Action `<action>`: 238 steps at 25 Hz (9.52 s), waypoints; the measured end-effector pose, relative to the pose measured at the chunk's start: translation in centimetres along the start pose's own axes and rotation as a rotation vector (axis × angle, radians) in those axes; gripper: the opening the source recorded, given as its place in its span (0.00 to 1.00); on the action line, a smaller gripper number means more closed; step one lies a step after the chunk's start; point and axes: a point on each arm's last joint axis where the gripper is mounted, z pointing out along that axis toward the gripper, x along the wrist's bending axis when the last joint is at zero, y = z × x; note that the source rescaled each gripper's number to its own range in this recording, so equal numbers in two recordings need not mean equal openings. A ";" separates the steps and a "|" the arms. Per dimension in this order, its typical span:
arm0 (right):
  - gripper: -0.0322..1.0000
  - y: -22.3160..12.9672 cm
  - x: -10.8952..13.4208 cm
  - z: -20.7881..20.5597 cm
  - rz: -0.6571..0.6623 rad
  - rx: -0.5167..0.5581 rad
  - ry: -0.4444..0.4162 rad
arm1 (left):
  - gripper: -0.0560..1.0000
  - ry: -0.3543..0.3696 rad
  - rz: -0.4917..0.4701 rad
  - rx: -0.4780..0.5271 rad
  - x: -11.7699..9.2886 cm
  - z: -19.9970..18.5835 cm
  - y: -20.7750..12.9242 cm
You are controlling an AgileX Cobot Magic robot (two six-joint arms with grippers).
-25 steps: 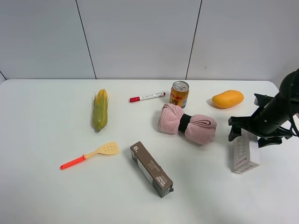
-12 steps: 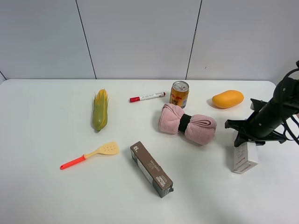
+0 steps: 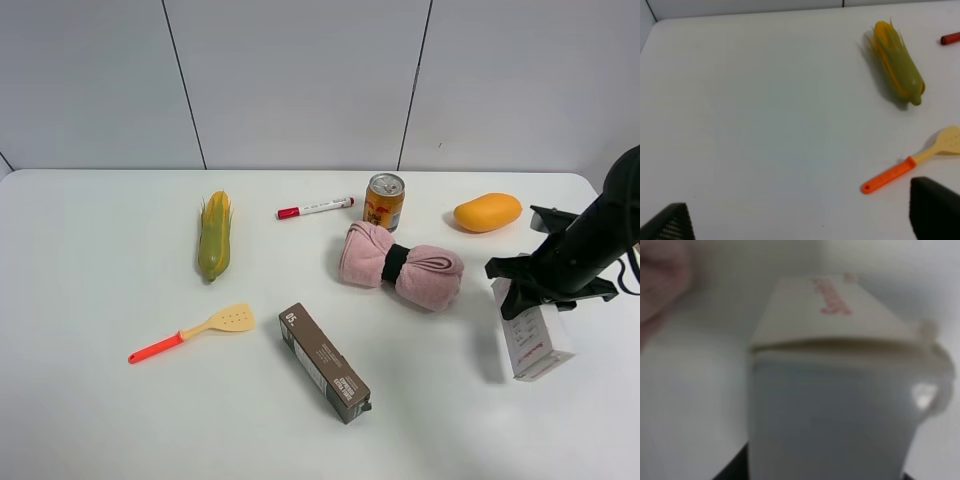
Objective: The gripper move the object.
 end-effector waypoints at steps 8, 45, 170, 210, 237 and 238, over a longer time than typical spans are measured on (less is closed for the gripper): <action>0.03 -1.3 4.3 -13.1 -0.143 -0.171 0.126 | 1.00 0.000 0.000 0.000 0.0 0.0 0.0; 0.03 3.8 29.4 0.7 -0.899 -0.276 -0.042 | 1.00 0.000 0.000 0.000 0.0 0.0 0.0; 1.00 -0.3 28.3 -16.4 -0.763 -0.498 0.082 | 1.00 0.000 0.000 0.000 0.0 0.0 0.0; 1.00 -3.2 4.6 -29.3 -0.111 -0.668 -0.324 | 1.00 0.000 0.000 0.000 0.0 0.0 0.0; 1.00 -27.5 2.9 -20.1 -0.028 -1.064 -0.292 | 1.00 0.000 0.000 0.000 0.0 0.0 0.0; 1.00 -27.6 2.7 -19.5 -0.029 -1.061 -0.292 | 1.00 0.000 0.000 0.000 0.0 0.0 0.0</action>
